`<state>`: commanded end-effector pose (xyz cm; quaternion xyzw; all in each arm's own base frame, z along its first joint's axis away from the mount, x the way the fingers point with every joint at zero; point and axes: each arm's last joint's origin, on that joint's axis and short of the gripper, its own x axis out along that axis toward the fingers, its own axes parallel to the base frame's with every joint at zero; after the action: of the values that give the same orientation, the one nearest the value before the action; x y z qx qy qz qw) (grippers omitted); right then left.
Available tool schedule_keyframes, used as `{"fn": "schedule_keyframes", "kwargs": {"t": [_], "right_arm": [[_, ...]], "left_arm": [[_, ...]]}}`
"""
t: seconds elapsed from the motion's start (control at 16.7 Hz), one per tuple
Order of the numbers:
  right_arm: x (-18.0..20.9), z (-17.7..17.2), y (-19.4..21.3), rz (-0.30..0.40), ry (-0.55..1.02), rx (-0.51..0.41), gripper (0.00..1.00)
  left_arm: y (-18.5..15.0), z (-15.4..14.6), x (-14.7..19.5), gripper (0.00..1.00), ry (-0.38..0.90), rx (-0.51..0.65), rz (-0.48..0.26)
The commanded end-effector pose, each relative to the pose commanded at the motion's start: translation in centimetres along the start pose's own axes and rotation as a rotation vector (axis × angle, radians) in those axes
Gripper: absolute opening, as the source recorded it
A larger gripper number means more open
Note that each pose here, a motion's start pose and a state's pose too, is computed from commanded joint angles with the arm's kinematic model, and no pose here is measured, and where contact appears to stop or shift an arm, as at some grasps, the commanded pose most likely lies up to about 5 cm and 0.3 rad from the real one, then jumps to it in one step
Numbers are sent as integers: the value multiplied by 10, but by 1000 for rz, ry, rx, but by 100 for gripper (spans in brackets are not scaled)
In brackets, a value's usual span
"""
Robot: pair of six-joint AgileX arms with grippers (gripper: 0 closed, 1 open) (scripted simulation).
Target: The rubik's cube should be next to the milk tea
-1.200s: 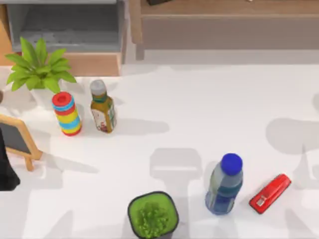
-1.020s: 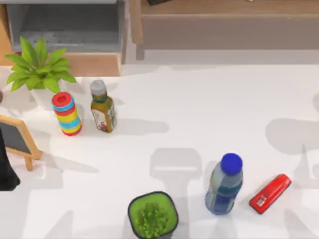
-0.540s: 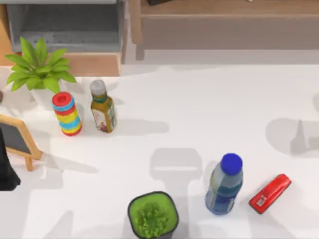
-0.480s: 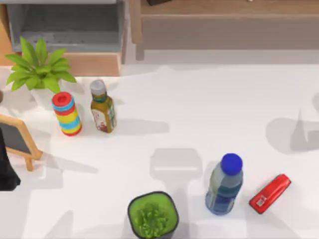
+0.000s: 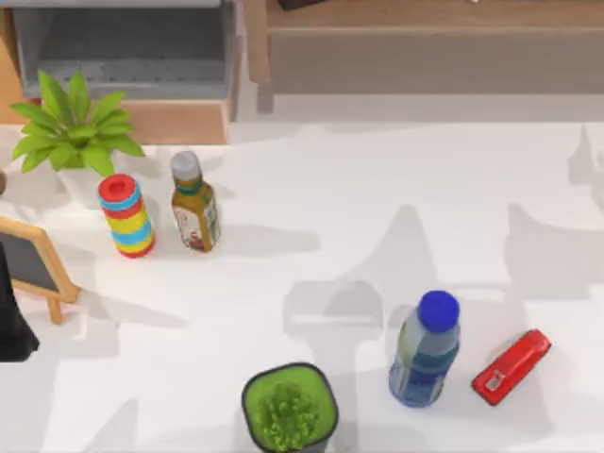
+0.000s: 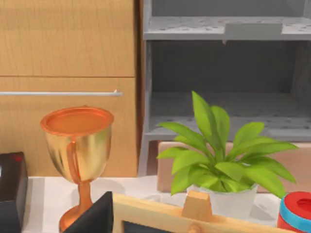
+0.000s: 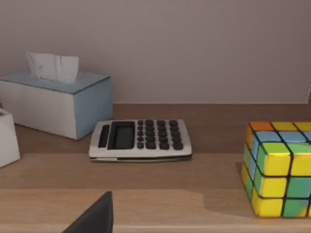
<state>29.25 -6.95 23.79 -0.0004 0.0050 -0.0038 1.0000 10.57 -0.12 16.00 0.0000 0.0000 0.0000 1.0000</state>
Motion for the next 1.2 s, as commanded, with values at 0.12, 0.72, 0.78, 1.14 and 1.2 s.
{"fn": "schedule_keyframes", "kwargs": {"t": [0.12,0.72,0.78,1.14,1.2], "right_arm": [[30,-15,-18,-1,-2,0,100],[95,-88,-71,-2,-10,1,100],[95,-88,-71,-2,-10,1,100],[102,-83,-67,-2,-10,0,100],[106,-81,-66,-2,-9,1,100]], "left_arm": [[0,0,0,100,0,0,0],[0,0,0,100,0,0,0],[0,0,0,100,0,0,0],[0,0,0,100,0,0,0],[0,0,0,100,0,0,0]]}}
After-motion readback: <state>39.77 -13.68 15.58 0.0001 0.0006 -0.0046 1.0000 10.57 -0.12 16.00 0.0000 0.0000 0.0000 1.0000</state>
